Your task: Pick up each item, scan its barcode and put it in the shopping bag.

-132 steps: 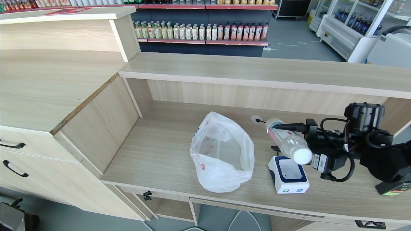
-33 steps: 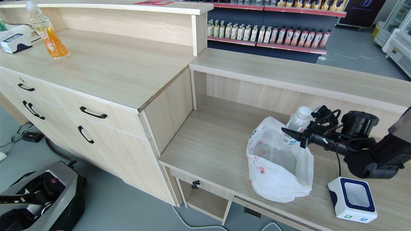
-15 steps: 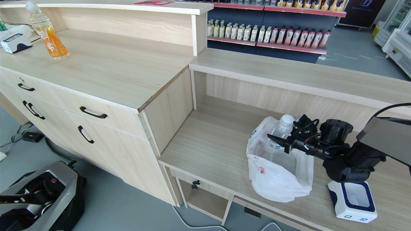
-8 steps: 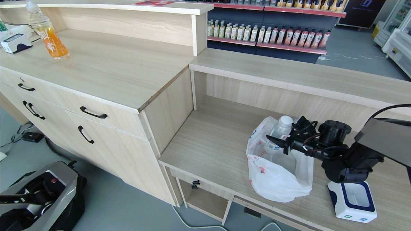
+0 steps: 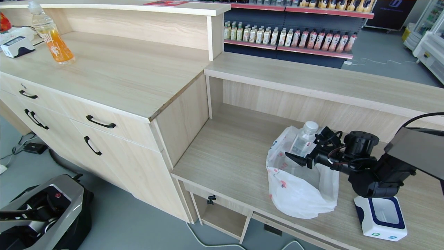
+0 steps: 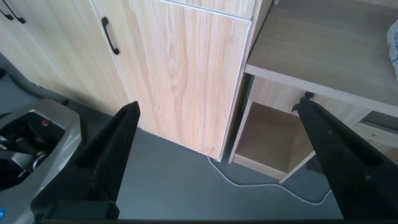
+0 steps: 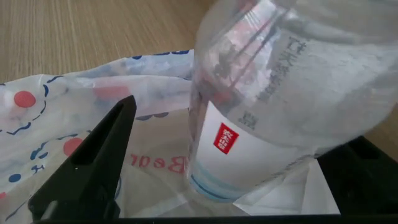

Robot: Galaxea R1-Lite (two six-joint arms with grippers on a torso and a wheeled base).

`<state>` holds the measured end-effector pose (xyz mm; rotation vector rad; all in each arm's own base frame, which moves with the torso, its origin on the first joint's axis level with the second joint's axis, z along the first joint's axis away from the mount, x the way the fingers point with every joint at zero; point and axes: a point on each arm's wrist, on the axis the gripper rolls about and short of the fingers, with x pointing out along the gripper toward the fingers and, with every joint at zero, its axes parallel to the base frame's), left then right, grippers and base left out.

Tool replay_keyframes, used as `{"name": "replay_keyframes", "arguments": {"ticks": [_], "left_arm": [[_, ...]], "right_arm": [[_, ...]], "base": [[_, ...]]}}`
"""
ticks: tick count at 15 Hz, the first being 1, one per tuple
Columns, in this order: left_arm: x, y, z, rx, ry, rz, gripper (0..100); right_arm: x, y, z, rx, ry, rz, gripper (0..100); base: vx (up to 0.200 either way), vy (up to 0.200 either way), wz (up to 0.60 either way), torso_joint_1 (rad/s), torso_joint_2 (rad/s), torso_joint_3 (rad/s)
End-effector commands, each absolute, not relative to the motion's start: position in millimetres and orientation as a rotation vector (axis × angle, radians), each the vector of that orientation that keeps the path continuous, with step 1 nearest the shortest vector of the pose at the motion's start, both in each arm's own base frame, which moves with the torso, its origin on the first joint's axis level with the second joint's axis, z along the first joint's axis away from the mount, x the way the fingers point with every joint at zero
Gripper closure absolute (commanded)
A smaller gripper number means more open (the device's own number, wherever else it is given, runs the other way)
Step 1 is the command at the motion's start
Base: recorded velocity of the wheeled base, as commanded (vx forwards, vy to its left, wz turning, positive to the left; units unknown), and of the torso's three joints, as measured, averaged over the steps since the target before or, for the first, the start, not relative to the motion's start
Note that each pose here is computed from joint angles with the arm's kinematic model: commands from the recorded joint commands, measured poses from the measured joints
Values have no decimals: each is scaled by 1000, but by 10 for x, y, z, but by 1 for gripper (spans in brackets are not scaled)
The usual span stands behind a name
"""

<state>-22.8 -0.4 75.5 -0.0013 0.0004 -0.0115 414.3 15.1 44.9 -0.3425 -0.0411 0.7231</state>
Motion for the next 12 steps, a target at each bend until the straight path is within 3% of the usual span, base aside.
{"name": "replay_keyframes", "arguments": {"ticks": [1,3,5,7,11,12], "left_arm": [[-228,-4,755,-2,0,-11,0],[-228,-4,755,-2,0,-11,0],[-228,-4,755,-2,0,-11,0],[-228,-4,755,-2,0,-11,0],[-228,-4,755,-2,0,-11,0],[-228,-4,755,-2,0,-11,0]], "right_arm": [[4120,160,642,-354,-77,721,0],[4053,166,915,-361,-96,717,0],[3826,165,1502,-382,-155,706,0],[3561,164,1886,-400,-208,695,0],[2514,77,2564,-434,-264,643,0],[2240,45,2650,-439,-264,614,0]], "base": [[0,0,0,0,0,0],[0,0,0,0,0,0],[0,0,0,0,0,0],[0,0,0,0,0,0],[0,0,0,0,0,0],[0,0,-600,-2,2,2]]}}
